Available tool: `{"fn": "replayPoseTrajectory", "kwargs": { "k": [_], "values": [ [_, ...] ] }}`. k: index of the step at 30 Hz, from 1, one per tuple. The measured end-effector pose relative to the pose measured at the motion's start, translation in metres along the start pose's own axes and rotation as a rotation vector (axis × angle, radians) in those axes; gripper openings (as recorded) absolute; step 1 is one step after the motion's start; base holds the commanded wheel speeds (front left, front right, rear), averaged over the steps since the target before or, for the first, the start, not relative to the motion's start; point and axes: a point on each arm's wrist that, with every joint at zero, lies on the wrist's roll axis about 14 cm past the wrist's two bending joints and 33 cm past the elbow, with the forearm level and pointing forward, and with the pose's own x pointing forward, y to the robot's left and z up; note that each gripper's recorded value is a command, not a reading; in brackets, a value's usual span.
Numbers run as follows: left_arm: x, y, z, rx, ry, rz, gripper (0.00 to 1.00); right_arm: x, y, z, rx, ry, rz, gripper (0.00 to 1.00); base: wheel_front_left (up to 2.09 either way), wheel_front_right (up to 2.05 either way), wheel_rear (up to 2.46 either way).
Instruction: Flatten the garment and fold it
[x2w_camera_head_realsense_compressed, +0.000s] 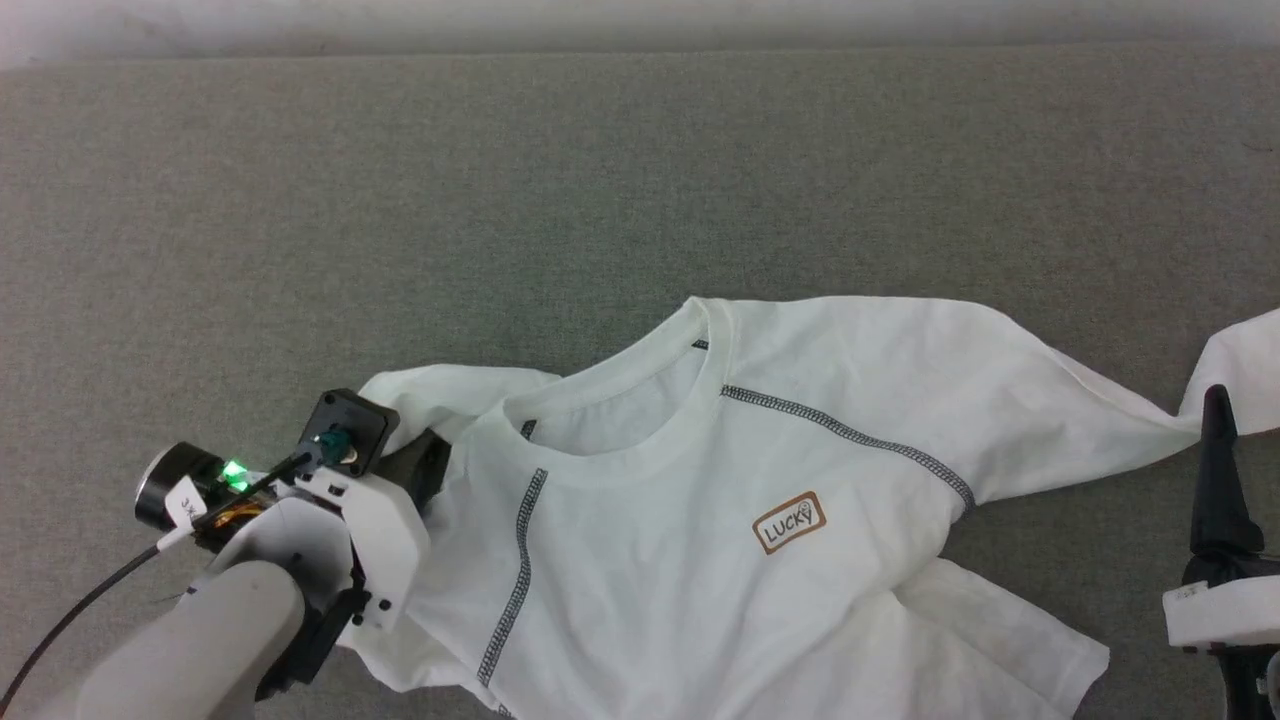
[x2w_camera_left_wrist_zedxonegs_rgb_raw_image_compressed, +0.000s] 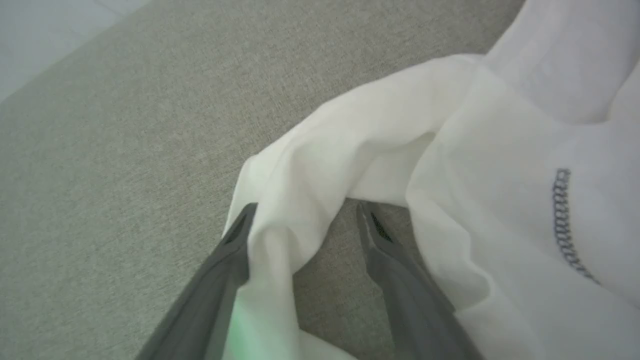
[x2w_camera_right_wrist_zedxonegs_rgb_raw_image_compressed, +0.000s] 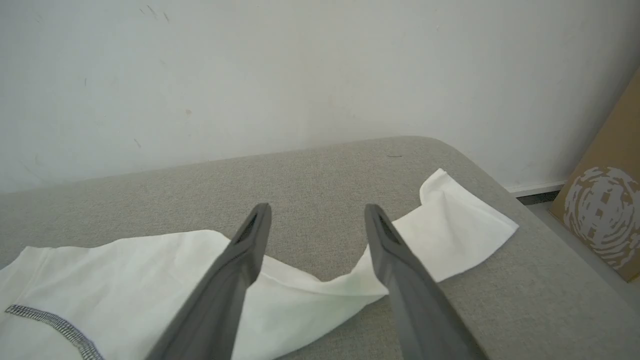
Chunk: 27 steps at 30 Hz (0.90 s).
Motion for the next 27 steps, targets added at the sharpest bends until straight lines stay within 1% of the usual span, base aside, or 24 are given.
{"fn": "replayPoseTrajectory", "kwargs": {
  "k": [3, 4, 5, 8, 10, 11, 15, 20, 23, 25, 27],
  "values": [
    [0.008, -0.006, -0.006, -0.02, 0.01, -0.021, 1.0, 0.002, 0.0, -0.002, -0.002, 0.004, -0.001, 1.0, 0.0, 0.0, 0.0],
    [0.01, -0.008, -0.005, -0.028, 0.007, -0.03, 0.4, 0.003, 0.0, -0.001, -0.003, 0.004, 0.0, 1.0, 0.0, 0.0, 0.0],
    [0.011, -0.009, -0.003, -0.035, -0.004, -0.039, 0.0, 0.004, 0.001, -0.001, -0.005, 0.004, 0.002, 1.0, 0.0, 0.0, 0.0],
    [0.013, -0.015, 0.004, -0.058, -0.046, -0.055, 0.0, 0.006, 0.003, 0.001, -0.01, 0.001, 0.007, 1.0, 0.0, 0.0, 0.0],
    [0.012, -0.009, 0.014, -0.08, -0.096, -0.034, 0.0, 0.007, 0.004, 0.001, -0.009, 0.003, 0.01, 1.0, 0.0, 0.0, 0.0],
    [0.01, -0.002, 0.023, -0.105, -0.139, -0.005, 0.0, 0.007, 0.005, 0.001, -0.008, 0.003, 0.012, 1.0, 0.0, 0.0, 0.0],
    [-0.006, 0.043, 0.062, -0.185, -0.311, 0.146, 0.0, 0.01, 0.01, 0.004, -0.005, -0.007, 0.027, 1.0, 0.0, 0.0, 0.0],
    [-0.049, 0.119, 0.095, -0.268, -0.488, 0.419, 0.0, 0.012, 0.017, 0.005, 0.001, -0.012, 0.047, 1.0, 0.0, 0.0, 0.0],
    [-0.073, 0.157, 0.081, -0.333, -0.508, 0.588, 0.0, 0.012, 0.019, 0.004, 0.005, -0.009, 0.053, 1.0, 0.0, 0.0, 0.0],
    [-0.08, 0.17, 0.055, -0.383, -0.459, 0.671, 0.0, 0.012, 0.019, 0.002, 0.008, -0.005, 0.051, 1.0, 0.0, 0.0, 0.0],
    [-0.083, 0.174, 0.022, -0.424, -0.372, 0.733, 0.0, 0.012, 0.017, 0.0, 0.011, -0.001, 0.046, 1.0, 0.0, 0.0, 0.0]
  ]
}}
